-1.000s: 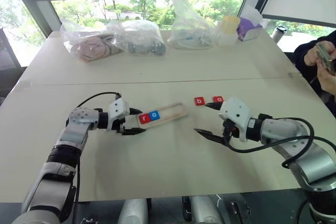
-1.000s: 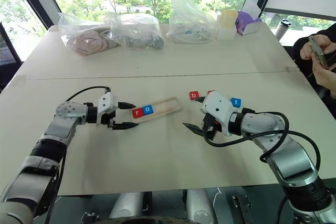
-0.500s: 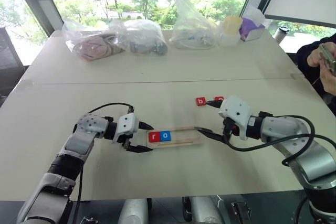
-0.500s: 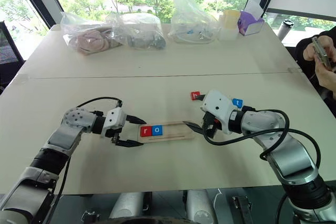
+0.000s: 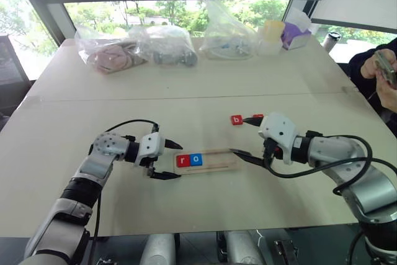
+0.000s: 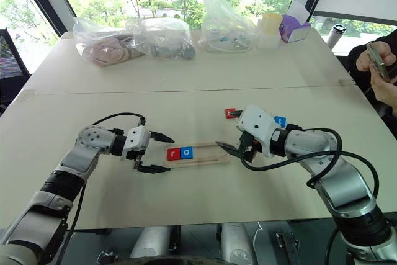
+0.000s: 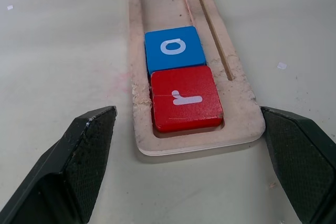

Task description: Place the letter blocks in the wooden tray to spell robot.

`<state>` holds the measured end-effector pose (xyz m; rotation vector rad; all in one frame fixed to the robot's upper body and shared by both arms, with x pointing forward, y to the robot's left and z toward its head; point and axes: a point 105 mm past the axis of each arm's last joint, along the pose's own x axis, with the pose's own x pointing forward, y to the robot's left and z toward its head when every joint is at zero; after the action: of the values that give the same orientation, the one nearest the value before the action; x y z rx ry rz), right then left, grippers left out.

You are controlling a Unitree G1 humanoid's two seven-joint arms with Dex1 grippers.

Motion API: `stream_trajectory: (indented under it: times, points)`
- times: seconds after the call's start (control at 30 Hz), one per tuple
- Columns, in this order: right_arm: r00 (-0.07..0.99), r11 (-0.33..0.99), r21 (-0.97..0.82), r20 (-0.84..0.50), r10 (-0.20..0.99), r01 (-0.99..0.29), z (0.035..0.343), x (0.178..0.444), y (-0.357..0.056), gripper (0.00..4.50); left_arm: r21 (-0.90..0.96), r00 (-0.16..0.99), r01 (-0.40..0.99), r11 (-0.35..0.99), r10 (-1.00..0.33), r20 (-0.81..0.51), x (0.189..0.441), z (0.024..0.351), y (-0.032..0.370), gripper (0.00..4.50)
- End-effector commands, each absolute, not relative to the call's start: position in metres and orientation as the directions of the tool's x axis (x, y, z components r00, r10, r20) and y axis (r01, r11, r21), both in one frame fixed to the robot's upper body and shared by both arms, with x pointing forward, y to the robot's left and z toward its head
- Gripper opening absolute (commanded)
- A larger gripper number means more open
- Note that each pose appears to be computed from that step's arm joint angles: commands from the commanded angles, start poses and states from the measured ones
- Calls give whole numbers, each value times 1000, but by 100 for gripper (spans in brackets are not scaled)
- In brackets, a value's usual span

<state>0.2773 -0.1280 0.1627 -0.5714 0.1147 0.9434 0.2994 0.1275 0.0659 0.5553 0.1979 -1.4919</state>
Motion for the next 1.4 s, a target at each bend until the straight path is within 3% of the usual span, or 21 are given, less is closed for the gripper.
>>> stream_trajectory:
  times: [0.03, 0.33, 0.57, 0.73, 1.1, 1.4]
  points:
    - [593, 438, -441, -319, 740, -783, 170, 279, -126, 450, 143, 121, 989, 42, -789, -602, 292, 33, 167, 445]
    - [573, 434, -417, -309, 759, -799, 163, 287, -120, 450, 110, 200, 979, 171, -725, -658, 270, 32, 227, 445]
    - [705, 607, -371, -250, 664, -703, 152, 326, -115, 450, 120, 285, 954, 275, -705, -649, 250, 47, 254, 445]
    - [713, 661, -268, -266, 648, -701, 144, 335, -98, 450, 134, 344, 936, 326, -764, -546, 256, 79, 237, 445]
    - [786, 811, -88, -326, 525, -578, 132, 358, -75, 450, 124, 445, 895, 429, -879, -173, 270, 157, 183, 445]
    - [828, 869, -90, -366, 425, -486, 116, 373, -70, 450, 98, 435, 899, 426, -893, -114, 263, 174, 165, 445]
